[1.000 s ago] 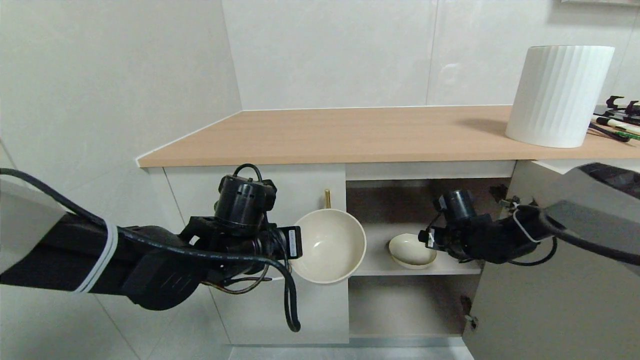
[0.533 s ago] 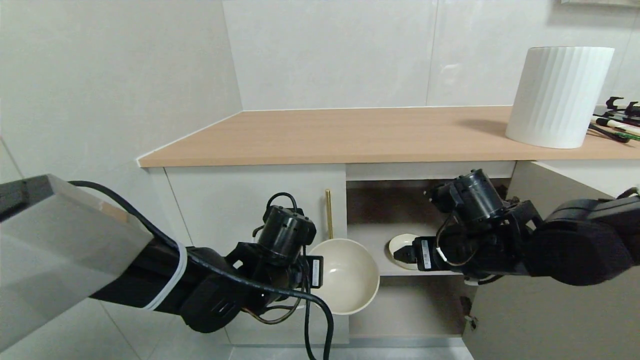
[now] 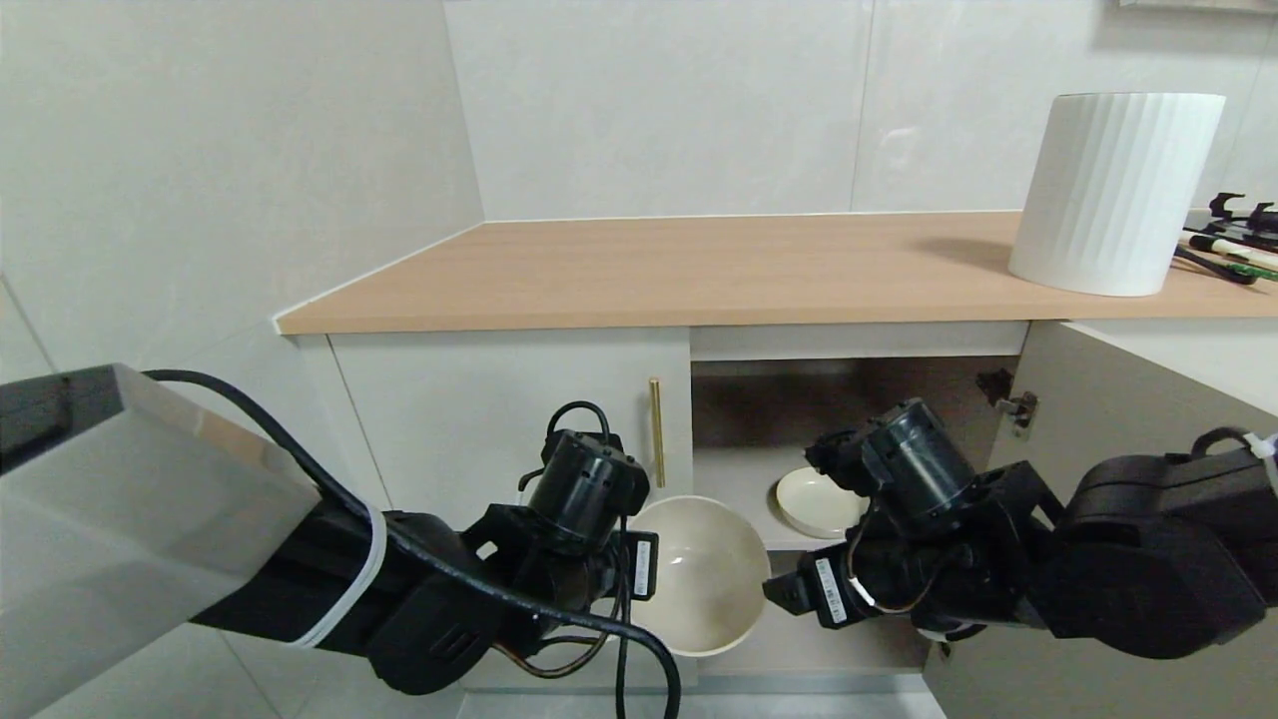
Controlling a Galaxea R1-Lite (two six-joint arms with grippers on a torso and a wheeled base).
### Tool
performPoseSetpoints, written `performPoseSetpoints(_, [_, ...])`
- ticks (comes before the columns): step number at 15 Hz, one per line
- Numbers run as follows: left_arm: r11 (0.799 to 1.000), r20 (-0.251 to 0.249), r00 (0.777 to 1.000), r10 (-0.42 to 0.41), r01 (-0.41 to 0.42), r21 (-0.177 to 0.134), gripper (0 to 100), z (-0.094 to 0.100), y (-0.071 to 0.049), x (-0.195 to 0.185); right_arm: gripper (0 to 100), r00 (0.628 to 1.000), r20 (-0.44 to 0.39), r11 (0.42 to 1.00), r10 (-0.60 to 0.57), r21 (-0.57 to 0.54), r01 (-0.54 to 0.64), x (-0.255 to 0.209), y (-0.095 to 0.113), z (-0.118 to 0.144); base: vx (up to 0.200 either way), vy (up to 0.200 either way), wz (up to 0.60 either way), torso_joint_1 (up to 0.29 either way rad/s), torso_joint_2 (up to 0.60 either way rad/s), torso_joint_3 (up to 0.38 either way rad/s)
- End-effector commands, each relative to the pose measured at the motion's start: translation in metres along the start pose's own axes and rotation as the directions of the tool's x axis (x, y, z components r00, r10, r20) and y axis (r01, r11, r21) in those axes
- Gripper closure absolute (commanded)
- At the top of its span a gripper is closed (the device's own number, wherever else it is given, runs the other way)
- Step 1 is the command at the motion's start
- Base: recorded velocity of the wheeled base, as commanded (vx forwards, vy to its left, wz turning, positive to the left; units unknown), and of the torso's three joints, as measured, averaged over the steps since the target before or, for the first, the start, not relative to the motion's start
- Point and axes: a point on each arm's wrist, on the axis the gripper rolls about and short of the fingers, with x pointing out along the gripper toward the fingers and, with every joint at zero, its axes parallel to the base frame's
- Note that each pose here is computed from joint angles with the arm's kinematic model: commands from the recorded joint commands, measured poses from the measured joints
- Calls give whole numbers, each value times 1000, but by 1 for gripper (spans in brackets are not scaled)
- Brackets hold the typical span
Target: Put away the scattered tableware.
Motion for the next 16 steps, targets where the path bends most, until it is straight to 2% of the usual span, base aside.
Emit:
performPoseSetpoints(1, [1000,13,1000,-18,18,5,100,1,-3,-9,0,1000,-23,1000,-18,-5,18,20,2,-5,0,0,0,0,0,0])
performPoseSetpoints(8, [999,16,999,-35,35,17,100,-1,-7,-17,0,1000,-10,999,-24,29,24,27,4,-3,0,0,0,0,0,0])
performPoseSetpoints(9, [999,14,999,-35,35,18,100,-2,-7,-17,100,1000,-10,999,-22,28,22,27,4,-3,0,0,0,0,0,0])
performPoseSetpoints(16, [999,16,999,-35,35,17,100,-1,-7,-17,100,1000,-13,999,-24,25,24,27,4,-4,0,0,0,0,0,0])
